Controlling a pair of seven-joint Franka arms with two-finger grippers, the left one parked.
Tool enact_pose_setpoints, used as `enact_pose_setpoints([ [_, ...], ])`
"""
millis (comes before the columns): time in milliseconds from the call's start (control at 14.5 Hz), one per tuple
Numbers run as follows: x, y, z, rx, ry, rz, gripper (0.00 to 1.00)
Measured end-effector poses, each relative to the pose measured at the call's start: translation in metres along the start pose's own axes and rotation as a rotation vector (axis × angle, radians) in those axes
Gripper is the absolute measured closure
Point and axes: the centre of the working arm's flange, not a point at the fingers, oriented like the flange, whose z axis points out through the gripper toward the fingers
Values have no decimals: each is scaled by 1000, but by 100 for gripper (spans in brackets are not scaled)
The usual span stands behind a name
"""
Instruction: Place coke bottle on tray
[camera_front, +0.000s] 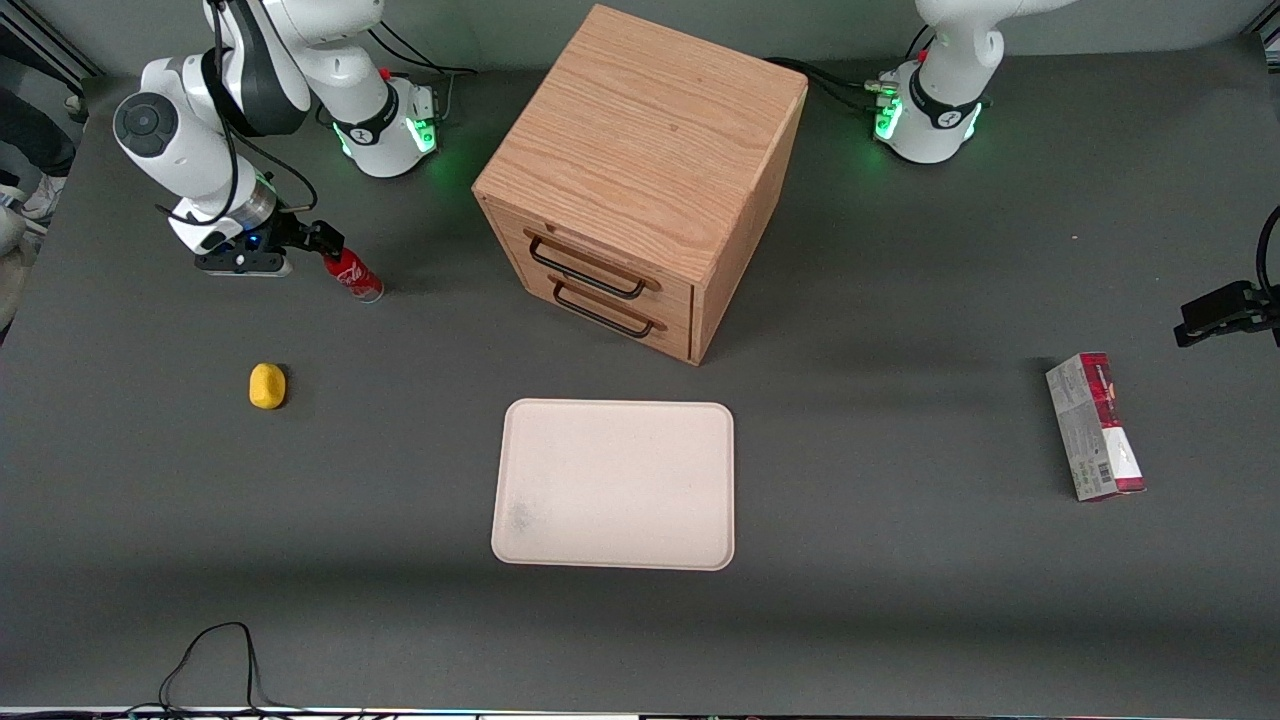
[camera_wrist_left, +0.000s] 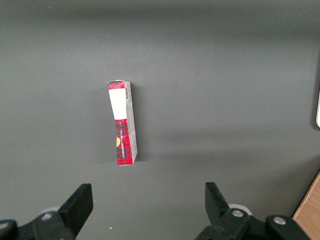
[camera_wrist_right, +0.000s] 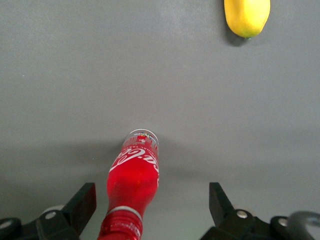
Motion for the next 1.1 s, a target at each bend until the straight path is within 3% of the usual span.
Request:
enact_pose_setpoints([
  [481, 0, -3, 7, -7, -21, 44, 2],
  [894, 0, -10, 8, -12, -22, 132, 63],
  [1101, 1, -12, 7, -12, -16, 158, 66],
])
